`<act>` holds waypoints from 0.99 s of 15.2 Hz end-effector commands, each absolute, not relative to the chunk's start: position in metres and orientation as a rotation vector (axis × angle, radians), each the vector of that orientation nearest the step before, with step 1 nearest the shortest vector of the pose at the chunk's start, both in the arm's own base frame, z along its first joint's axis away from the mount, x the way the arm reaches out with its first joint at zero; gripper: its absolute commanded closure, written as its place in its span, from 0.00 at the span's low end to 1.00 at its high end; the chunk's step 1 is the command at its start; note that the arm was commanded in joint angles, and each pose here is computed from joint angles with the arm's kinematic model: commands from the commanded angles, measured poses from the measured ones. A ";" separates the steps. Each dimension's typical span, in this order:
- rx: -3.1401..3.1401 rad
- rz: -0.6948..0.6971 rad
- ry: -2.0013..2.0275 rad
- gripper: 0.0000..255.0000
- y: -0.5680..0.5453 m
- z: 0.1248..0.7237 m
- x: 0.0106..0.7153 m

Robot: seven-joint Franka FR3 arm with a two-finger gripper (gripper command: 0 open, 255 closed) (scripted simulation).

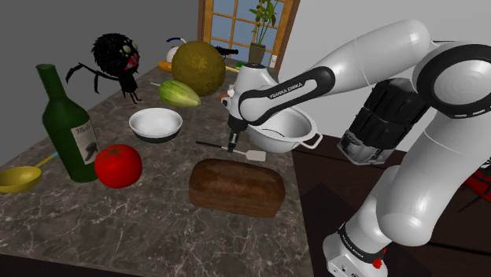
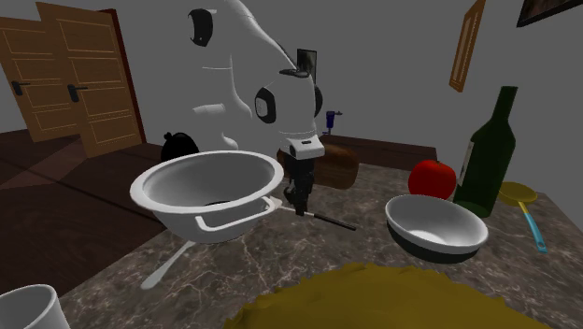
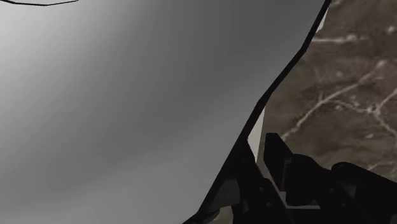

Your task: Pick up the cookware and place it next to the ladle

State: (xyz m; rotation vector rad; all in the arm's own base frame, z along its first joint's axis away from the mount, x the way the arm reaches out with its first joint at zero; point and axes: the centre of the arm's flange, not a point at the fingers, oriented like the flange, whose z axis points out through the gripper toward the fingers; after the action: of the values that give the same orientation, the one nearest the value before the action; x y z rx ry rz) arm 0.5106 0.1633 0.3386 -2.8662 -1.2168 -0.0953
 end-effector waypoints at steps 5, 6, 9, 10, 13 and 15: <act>-2.866 -0.095 -1.217 1.00 0.163 0.339 0.511; -2.866 -0.095 -1.217 1.00 0.163 0.339 0.511; -2.866 -0.095 -1.217 1.00 0.163 0.349 0.511; -2.866 -0.095 -1.217 1.00 0.163 0.354 0.511; -2.866 -0.095 -1.217 1.00 0.163 0.370 0.511; -2.866 -0.095 -1.217 1.00 0.163 0.381 0.511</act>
State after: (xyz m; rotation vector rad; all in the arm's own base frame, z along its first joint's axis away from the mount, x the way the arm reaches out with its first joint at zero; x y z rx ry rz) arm 0.5093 0.1617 0.3748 -2.8659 -1.2172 -0.0944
